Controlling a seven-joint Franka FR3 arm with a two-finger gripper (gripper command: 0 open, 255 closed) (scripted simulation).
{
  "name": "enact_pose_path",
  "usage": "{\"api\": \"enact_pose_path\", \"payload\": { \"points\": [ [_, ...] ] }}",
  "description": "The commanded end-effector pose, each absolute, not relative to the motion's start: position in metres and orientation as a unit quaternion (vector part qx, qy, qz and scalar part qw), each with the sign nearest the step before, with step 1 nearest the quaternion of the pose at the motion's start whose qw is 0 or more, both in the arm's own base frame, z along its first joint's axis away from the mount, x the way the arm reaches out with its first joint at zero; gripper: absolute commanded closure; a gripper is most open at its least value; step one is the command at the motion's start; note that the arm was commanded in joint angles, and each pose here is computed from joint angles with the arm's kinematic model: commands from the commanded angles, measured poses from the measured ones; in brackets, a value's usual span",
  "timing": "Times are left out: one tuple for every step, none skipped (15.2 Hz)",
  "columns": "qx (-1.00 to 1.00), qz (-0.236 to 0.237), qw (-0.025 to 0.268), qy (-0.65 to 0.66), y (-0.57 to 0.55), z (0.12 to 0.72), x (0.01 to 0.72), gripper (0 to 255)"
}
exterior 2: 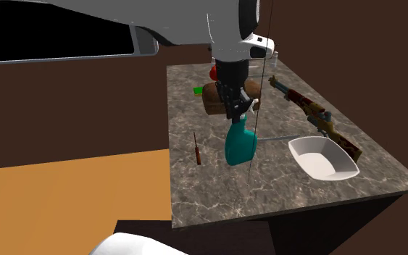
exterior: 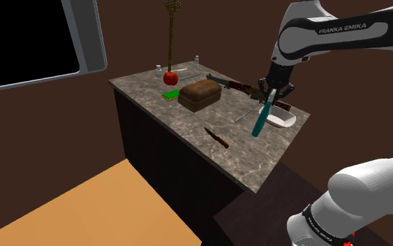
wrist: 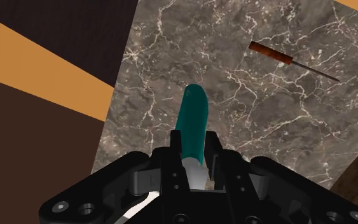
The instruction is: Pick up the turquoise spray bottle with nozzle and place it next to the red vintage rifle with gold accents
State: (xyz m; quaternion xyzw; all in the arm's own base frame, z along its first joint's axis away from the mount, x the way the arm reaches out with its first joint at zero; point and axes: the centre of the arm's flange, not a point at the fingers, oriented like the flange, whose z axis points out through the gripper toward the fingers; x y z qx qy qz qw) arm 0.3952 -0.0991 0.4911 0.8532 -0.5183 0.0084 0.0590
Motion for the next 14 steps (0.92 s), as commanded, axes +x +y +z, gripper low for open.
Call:
{"api": "enact_pose_path", "payload": {
  "points": [
    [0.853,0.008,0.059,-0.518,-0.099,0.502,0.394,255],
    [0.853,0.008,0.059,-0.518,-0.099,0.508,0.394,255],
    [0.853,0.008,0.059,-0.518,-0.099,0.513,0.394,255],
    [0.853,0.008,0.059,-0.518,-0.099,0.518,0.394,255],
    [0.853,0.008,0.059,-0.518,-0.099,0.523,0.394,255],
    [0.853,0.008,0.059,-0.518,-0.099,0.529,0.394,255],
    [0.853,0.008,0.059,-0.518,-0.099,0.534,0.394,255],
    [0.853,0.008,0.059,-0.518,-0.099,0.539,0.394,255],
    [0.853,0.008,0.059,-0.518,-0.099,0.545,0.394,255],
    [0.853,0.008,0.059,-0.518,-0.099,0.55,0.394,255],
    [0.853,0.008,0.059,-0.518,-0.099,0.555,0.394,255],
    [0.853,0.008,0.059,-0.518,-0.099,0.56,0.394,255],
    [0.853,0.008,0.059,-0.518,-0.099,0.566,0.394,255],
    [0.853,0.008,0.059,-0.518,-0.099,0.571,0.394,255]
  ]
}}
